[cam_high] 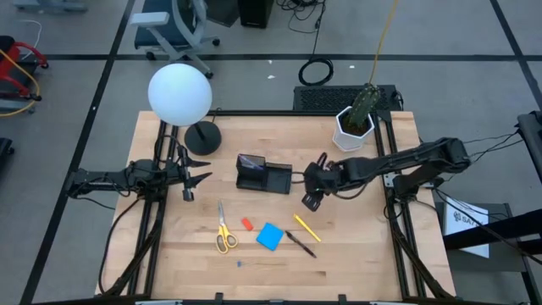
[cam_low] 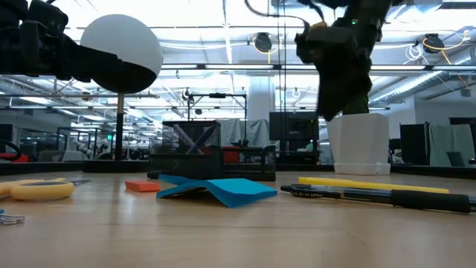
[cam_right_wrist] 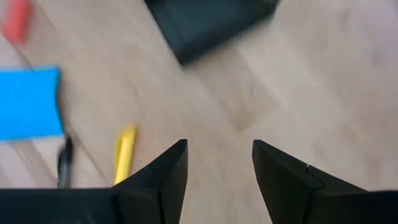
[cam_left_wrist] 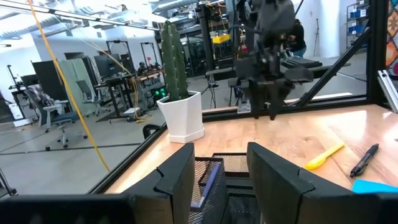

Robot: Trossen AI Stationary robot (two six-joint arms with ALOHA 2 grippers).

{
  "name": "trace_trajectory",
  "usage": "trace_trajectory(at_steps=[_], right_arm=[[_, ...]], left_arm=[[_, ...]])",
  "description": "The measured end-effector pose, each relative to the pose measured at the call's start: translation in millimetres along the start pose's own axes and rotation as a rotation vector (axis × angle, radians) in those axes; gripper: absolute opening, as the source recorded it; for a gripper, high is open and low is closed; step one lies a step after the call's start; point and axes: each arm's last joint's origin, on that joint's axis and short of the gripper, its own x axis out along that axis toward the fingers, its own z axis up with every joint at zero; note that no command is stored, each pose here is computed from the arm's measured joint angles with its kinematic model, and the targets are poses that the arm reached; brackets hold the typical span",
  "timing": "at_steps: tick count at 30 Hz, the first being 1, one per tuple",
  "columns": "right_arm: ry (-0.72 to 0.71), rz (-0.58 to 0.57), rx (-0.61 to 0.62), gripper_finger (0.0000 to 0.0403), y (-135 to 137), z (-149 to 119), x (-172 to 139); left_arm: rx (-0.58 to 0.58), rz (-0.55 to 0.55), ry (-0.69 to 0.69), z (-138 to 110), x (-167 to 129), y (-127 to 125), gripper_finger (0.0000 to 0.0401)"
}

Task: Pick and place office supplies into organizer
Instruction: Put the yellow pen into the desk organizer

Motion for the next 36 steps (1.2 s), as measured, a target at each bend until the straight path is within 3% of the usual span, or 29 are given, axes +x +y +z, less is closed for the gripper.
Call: trace_trajectory(at_steps=[7,12,17,36], right_arm=[[0.130,-0.095,-0.020,0.0171,34,10,-6],[0.137,-0.084,-0.041,0.0171,65,14,0],[0.216,-0.059,-0.047,0.0171,86,0,14],[0.339,-0.147,-0.074,0.0171,99,-23,55]], left_arm=[[0.000,0.000,0.000,0,0,0,0.0154],[-0.001,0.000,0.000,0,0,0,0.0154],[-0.001,0.000,0.000,0,0,0,0.0154],[-0.001,0.000,0.000,0,0,0,0.0154]])
